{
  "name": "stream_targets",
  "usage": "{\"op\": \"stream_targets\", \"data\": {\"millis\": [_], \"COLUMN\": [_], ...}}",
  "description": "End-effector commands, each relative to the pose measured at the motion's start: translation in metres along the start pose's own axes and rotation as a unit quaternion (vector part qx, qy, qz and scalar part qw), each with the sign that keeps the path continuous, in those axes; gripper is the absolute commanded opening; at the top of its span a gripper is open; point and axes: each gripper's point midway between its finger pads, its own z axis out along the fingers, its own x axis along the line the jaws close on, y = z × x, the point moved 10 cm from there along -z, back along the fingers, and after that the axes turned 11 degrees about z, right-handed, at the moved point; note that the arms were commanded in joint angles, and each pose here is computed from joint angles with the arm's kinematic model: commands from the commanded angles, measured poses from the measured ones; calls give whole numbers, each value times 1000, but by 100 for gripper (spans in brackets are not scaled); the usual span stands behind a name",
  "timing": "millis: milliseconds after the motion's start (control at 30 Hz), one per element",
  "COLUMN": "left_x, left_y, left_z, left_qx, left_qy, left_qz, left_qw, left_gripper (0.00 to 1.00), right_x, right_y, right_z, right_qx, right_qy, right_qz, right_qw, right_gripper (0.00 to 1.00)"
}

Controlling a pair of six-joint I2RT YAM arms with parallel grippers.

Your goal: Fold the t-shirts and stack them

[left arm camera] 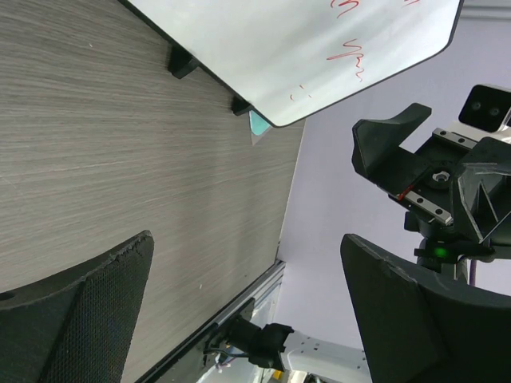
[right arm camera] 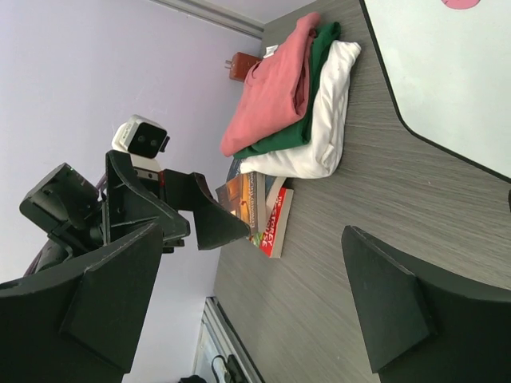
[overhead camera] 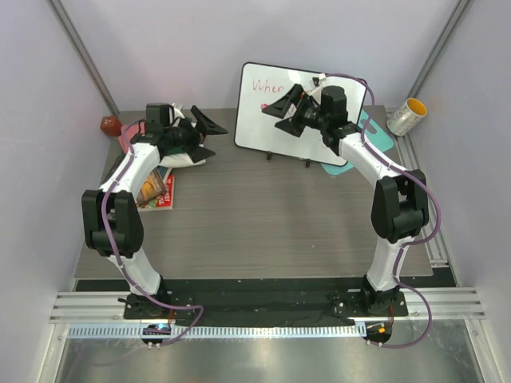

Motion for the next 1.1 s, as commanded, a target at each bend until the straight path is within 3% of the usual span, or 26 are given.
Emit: {"op": "stream_targets", "data": {"millis": [0,300,400,500,533,633,867,1067], "left_x": [-18,-21,-18,-14,-10,-11,-14,-1], "left_y": [-1,-5,-8,-8,-11,-12,9,10], "left_z": [-17,-25,-27,-36,-41,-54,-71,-54], "left_qx": [-17,-27,-25,-34,-28,-55,-125,-94], "left_qy": [-29,-29,-6,63,89,134,193,181], "left_qz": [22,28,27,26,14,6,-9,-53], "left_qw": [999,999,999,997,996,989,973,978], "left_gripper": [100,100,100,100,100,100,100,100], "right_x": [24,22,10,-14,-25,-34,-29,-33], "right_y": [2,2,6,18,13,21,31,47], "right_z": [-15,-24,-27,-40,-48,-65,-101,-140], "right_qx": [-18,-27,-34,-43,-25,-48,-141,-228], "right_qy": [19,-8,-57,-161,-214,-306,-352,-445], "right_qz": [-31,-31,-16,-11,-1,-50,-84,-202], "right_qw": [999,999,998,986,977,949,922,842], "right_gripper": [99,100,100,99,99,100,100,100]}}
